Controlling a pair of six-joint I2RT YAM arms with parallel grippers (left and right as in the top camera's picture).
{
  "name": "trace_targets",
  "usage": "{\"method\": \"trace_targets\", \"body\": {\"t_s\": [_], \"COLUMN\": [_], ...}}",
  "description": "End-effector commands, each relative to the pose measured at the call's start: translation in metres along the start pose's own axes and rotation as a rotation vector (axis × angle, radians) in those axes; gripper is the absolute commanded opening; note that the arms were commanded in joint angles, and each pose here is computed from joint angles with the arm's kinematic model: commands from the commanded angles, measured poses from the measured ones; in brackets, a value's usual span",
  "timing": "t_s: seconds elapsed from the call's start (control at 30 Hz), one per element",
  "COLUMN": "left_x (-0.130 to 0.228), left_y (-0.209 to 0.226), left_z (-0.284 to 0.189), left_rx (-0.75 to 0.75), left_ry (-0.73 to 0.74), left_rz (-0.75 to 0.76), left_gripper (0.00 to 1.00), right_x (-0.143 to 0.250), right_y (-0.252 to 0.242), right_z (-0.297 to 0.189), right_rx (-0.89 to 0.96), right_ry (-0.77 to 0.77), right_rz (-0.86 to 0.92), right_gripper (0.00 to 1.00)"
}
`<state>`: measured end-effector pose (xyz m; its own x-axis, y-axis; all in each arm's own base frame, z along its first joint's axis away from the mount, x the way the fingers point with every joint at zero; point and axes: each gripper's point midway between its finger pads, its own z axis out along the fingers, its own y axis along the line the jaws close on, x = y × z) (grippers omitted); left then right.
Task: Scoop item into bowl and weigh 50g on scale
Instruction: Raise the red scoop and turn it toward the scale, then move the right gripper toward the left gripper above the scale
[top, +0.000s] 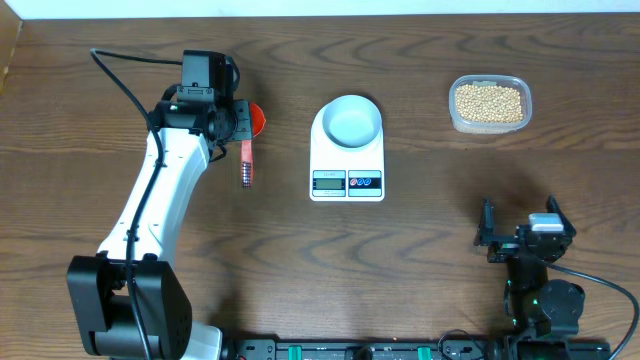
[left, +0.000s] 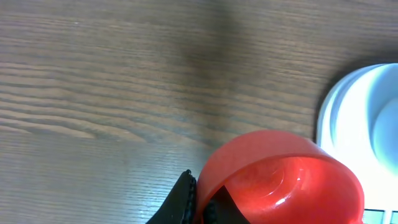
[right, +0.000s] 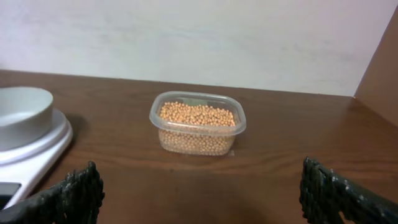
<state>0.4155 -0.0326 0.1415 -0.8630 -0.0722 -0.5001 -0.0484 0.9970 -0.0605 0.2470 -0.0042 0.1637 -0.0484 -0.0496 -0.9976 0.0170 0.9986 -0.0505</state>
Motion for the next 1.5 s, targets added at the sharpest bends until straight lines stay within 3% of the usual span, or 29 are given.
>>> {"method": "trace_targets", "body": {"t_s": [0.0, 0.33, 0.63, 0.93, 1.17, 1.3, 1.47], "left_x": [-0.010, -0.016, -0.018, -0.015, -0.013, -0.013, -0.011], "left_y": [-0.015, -0.017, -0.026, -0.043, -0.056, -0.056, -0.069], "left_z": [-0.015, -0.028, -0.032, -0.036, -0.039, -0.039, -0.044], "left_rx": [0.088, 0.110, 0.171, 0.264, 0.325, 0.323, 0.380], "left_ry": [-0.035, -0.061, -0.039, 0.057, 0.140, 0.151, 0.225], "left_rz": [-0.023, -0.219, -0.569, -0.938, -1.126, -1.184, -1.245], "left_gripper": [0.07, 0.07, 0.08, 0.07, 0.07, 0.07, 0.07], "right_x": [-0.004, -0.065, -0.113, -0.127, -0.141, -0.139, -0.121], "right_y": [0.004, -0.001, 0.008, 0.064, 0.119, 0.129, 0.143], "right_z": [-0.001, -0.019, 0.002, 0.054, 0.084, 0.100, 0.110], "right_rx": [-0.024, -0.011, -0.063, -0.379, -0.750, -0.787, -0.799], "right_ry": [-0.007, 0.023, 0.262, 0.487, 0.476, 0.534, 0.607], "right_rz": [0.122, 0.176, 0.197, 0.287, 0.438, 0.626, 0.676], "right_gripper": [0.99, 0.99, 0.99, 0.99, 0.99, 0.99, 0.99]}}
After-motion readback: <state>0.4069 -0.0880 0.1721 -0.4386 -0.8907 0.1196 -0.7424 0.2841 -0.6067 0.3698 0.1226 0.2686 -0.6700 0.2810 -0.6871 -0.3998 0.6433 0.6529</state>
